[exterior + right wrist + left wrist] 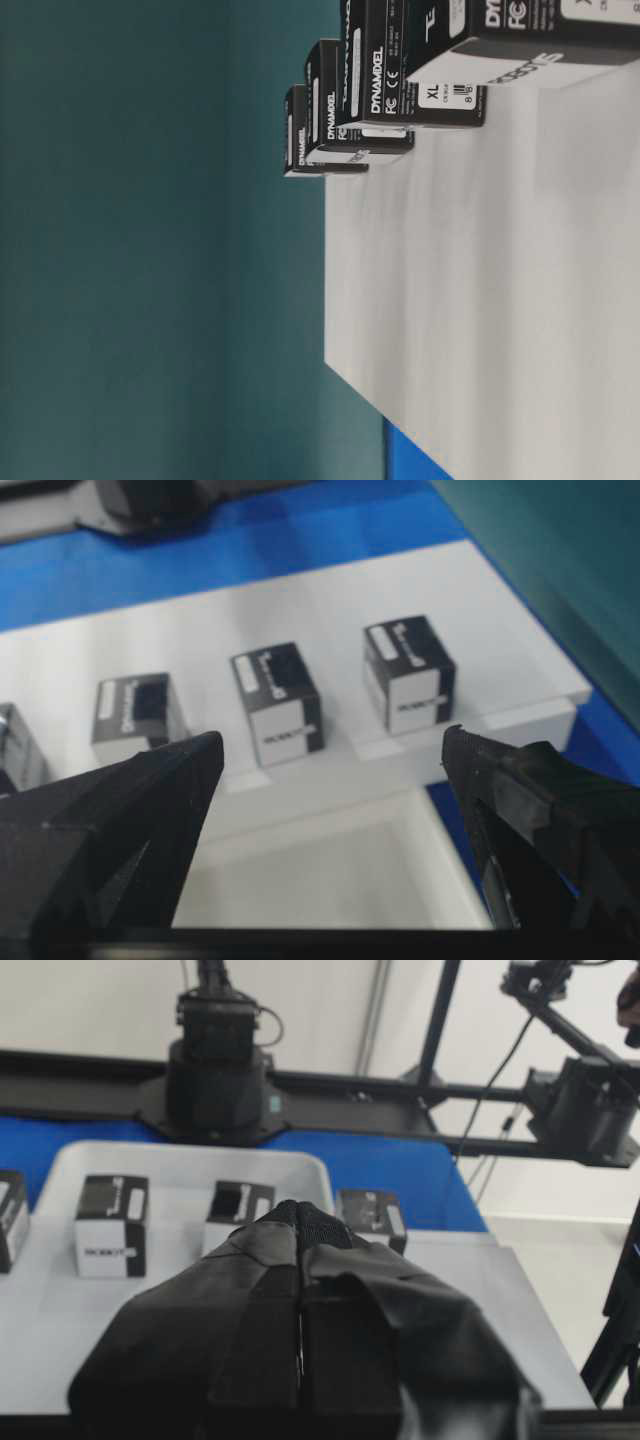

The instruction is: Place the box from the white plastic tray onto the white base.

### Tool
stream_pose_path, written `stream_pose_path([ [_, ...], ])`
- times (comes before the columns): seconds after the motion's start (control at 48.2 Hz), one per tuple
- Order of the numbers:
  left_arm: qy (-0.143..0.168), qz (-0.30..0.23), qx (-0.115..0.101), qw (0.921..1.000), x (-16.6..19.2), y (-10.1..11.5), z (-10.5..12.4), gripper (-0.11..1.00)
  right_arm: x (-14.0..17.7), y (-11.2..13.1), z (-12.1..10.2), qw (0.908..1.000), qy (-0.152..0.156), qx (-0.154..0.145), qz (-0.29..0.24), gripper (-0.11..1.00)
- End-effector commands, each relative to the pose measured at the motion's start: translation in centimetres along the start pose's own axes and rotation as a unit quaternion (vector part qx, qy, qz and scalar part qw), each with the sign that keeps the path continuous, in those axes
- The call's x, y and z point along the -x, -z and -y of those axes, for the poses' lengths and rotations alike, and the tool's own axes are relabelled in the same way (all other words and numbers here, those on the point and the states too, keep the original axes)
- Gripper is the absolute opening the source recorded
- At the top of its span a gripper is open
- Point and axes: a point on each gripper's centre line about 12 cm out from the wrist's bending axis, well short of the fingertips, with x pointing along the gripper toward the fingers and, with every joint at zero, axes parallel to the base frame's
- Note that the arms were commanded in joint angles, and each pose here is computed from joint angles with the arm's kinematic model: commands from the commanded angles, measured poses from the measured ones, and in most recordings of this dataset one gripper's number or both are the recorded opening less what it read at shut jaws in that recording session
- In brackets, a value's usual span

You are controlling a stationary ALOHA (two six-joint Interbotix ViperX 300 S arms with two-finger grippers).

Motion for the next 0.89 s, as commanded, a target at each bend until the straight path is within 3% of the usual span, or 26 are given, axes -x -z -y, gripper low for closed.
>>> stream_pose_path([
  [0.0, 0.002, 0.008, 0.0, 1.0, -0.1, -0.5, 0.1, -0.07, 0.2, 0.0, -0.1, 0.9998, -0.006, -0.01, 0.017, 0.95],
  [0.29, 0.001, 0.004, 0.0, 1.0, -0.1, -0.2, 0.1, -0.07, 0.3, 1.7, 0.2, 0.9985, -0.007, -0.05, 0.022, 0.95],
  [0.871, 0.001, 0.001, -0.002, 1.0, -0.1, 0.0, 0.0, -0.07, 0.1, 1.4, -0.1, 0.9973, -0.021, -0.054, 0.047, 0.95],
])
